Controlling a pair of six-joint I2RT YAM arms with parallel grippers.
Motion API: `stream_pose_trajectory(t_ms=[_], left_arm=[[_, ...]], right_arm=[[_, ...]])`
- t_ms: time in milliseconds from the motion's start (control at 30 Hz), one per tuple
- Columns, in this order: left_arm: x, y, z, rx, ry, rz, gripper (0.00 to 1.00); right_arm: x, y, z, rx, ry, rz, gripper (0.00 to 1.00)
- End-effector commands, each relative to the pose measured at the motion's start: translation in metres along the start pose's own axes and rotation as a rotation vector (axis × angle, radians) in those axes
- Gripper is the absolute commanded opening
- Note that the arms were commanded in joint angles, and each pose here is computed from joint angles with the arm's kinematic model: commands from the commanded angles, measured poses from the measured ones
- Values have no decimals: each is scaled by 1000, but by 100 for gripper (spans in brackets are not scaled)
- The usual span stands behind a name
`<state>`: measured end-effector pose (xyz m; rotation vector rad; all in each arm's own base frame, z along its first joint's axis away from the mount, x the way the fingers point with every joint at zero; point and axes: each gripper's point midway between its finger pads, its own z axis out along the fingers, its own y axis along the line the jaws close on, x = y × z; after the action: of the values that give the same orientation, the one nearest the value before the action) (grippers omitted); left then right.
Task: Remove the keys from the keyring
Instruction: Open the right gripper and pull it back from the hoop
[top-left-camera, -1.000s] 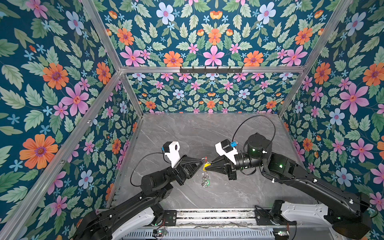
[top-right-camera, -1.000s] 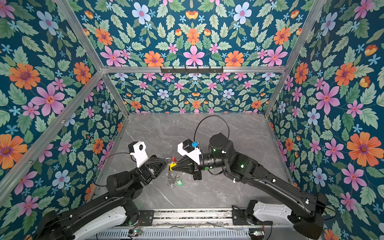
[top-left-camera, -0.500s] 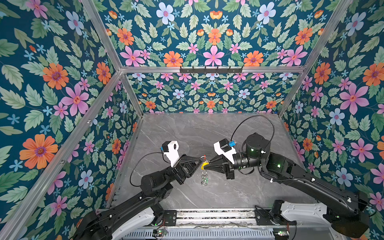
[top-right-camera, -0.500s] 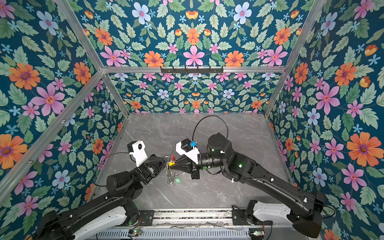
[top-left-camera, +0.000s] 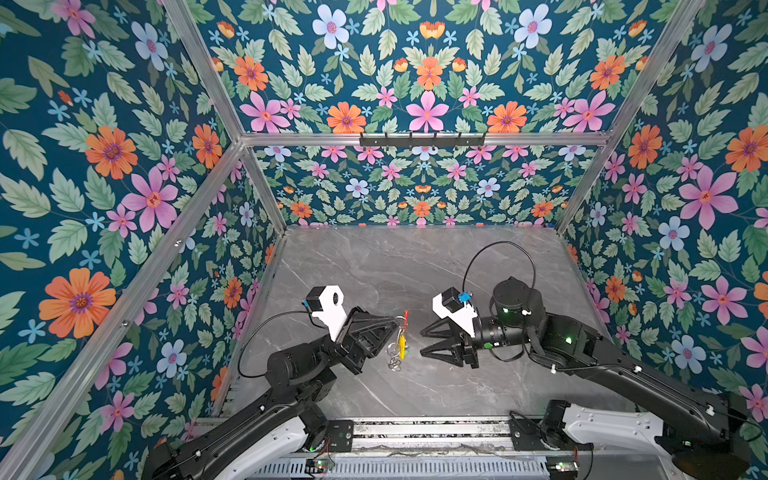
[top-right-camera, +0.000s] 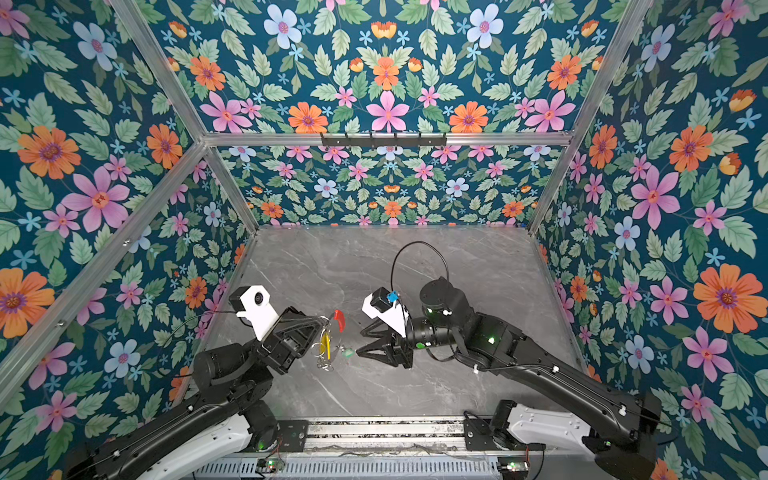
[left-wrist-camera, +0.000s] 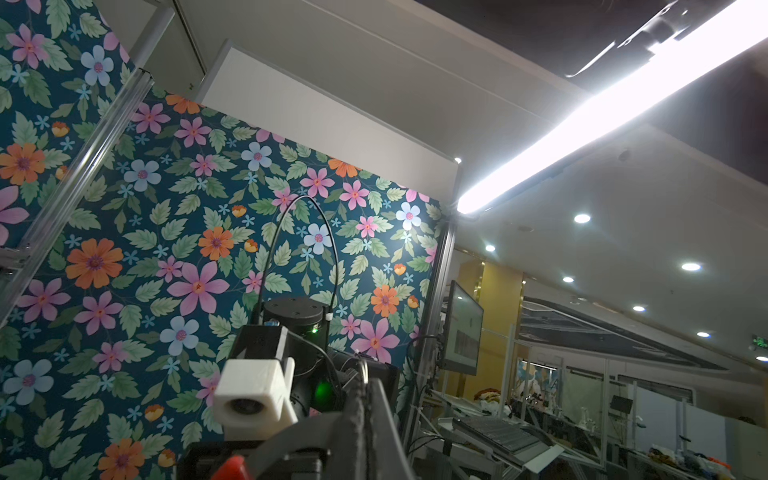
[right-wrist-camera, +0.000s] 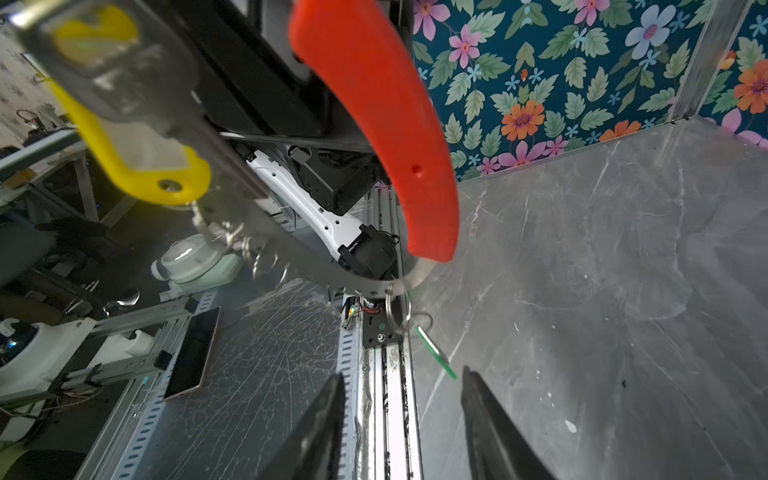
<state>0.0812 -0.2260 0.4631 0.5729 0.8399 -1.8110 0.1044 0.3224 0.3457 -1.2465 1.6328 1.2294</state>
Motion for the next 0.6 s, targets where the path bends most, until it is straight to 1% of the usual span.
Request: stream_pose_trajectory(t_ms=[0, 167, 267, 567], left_arm=[[23, 24, 0, -99, 119, 87, 0], [39, 49, -4, -192, 193, 157, 0], [43, 56, -5, -216, 205, 188, 0], [54, 72, -13, -263, 219, 268, 0]], right_arm=[[-7, -10, -11, 86, -91, 25, 51], [-16, -16, -31, 166, -254, 17, 54], [-15, -23, -39, 216, -308, 24, 54], [-2, -38, -50, 313, -348, 40, 55]])
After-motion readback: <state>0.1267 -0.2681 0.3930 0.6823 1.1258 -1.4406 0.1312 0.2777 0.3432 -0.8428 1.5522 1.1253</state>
